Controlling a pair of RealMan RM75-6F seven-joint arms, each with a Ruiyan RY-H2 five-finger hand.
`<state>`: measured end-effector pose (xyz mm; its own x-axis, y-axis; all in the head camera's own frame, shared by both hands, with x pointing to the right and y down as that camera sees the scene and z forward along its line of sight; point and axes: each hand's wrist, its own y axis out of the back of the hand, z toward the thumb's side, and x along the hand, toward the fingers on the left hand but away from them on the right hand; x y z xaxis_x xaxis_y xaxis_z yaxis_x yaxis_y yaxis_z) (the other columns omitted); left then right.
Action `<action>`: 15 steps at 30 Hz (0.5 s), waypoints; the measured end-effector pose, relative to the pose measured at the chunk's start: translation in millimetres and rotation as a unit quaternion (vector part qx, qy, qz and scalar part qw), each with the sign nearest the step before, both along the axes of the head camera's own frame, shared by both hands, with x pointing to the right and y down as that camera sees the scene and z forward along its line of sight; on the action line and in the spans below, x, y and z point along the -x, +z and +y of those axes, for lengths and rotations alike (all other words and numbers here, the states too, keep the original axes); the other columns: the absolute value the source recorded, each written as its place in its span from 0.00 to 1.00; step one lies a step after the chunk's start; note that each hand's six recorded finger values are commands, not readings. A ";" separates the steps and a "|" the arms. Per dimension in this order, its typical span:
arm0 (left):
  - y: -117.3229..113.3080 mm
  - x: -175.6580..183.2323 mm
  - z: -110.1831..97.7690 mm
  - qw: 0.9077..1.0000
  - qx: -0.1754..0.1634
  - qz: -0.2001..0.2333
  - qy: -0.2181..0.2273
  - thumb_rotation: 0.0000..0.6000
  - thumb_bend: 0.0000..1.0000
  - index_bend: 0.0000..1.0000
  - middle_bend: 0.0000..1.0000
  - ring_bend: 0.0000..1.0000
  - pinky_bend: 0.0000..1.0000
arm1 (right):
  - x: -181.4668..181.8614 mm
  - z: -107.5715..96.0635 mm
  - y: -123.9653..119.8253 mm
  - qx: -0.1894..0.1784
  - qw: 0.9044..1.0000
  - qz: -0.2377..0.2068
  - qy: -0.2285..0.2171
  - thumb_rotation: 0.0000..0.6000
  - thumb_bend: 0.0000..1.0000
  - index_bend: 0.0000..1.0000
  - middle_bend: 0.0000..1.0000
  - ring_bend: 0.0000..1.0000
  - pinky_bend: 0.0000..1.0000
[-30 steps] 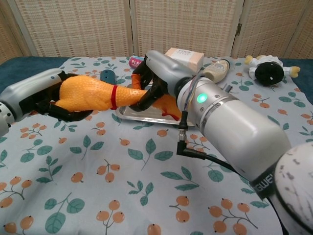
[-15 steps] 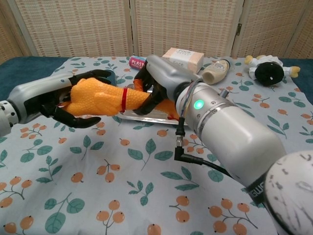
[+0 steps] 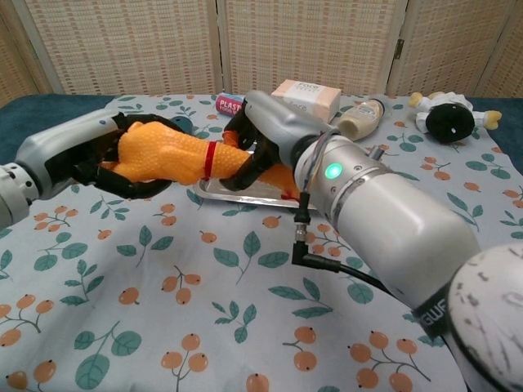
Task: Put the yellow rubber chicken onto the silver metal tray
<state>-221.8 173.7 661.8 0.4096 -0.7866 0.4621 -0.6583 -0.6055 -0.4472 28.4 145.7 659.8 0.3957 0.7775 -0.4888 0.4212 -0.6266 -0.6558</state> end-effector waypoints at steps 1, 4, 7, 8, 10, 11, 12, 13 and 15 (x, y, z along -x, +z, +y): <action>0.3 0.1 -0.2 1.000 -0.005 -0.002 -0.007 1.00 0.67 0.89 0.86 0.77 0.94 | 0.0 0.3 -0.1 0.001 1.000 0.000 0.000 1.00 0.32 0.95 0.62 0.79 1.00; 1.9 2.0 -0.4 1.000 -0.017 -0.016 -0.015 1.00 0.71 0.89 0.87 0.78 0.98 | -0.5 1.0 0.4 0.001 1.000 0.001 -0.001 1.00 0.32 0.95 0.62 0.79 1.00; 2.7 1.7 0.9 0.999 -0.022 -0.027 -0.011 1.00 0.72 0.91 0.88 0.79 0.99 | -1.1 1.4 0.9 0.003 1.000 0.001 -0.001 1.00 0.32 0.94 0.62 0.79 1.00; 2.7 1.5 1.3 0.999 -0.023 -0.030 -0.009 1.00 0.72 0.91 0.88 0.80 1.00 | -1.3 1.4 0.8 0.003 1.000 0.001 -0.001 1.00 0.32 0.95 0.62 0.79 1.00; 2.2 0.2 3.0 0.999 -0.028 -0.037 0.000 1.00 0.71 0.92 0.88 0.80 1.00 | -1.4 1.6 0.6 0.004 1.000 0.000 -0.001 1.00 0.32 0.95 0.62 0.79 1.00; 1.5 -0.6 3.7 0.999 -0.030 -0.038 0.002 1.00 0.70 0.92 0.88 0.80 1.00 | -1.5 1.6 0.4 0.004 1.000 0.000 -0.001 1.00 0.32 0.95 0.62 0.79 1.00; 1.2 -1.0 4.1 0.999 -0.031 -0.039 0.004 1.00 0.67 0.91 0.87 0.79 0.98 | -1.5 1.5 0.2 0.004 1.000 0.000 -0.001 1.00 0.32 0.95 0.62 0.79 1.00; 1.5 -1.4 4.8 0.999 -0.030 -0.039 0.005 1.00 0.63 0.88 0.85 0.74 0.93 | -1.6 1.5 -0.2 0.005 1.000 -0.001 -0.001 1.00 0.32 0.95 0.62 0.79 1.00; 2.1 -3.1 7.1 0.999 -0.024 -0.039 0.012 1.00 0.56 0.67 0.67 0.54 0.74 | -1.7 1.4 -1.0 0.004 1.000 -0.001 0.000 1.00 0.32 0.95 0.62 0.79 1.00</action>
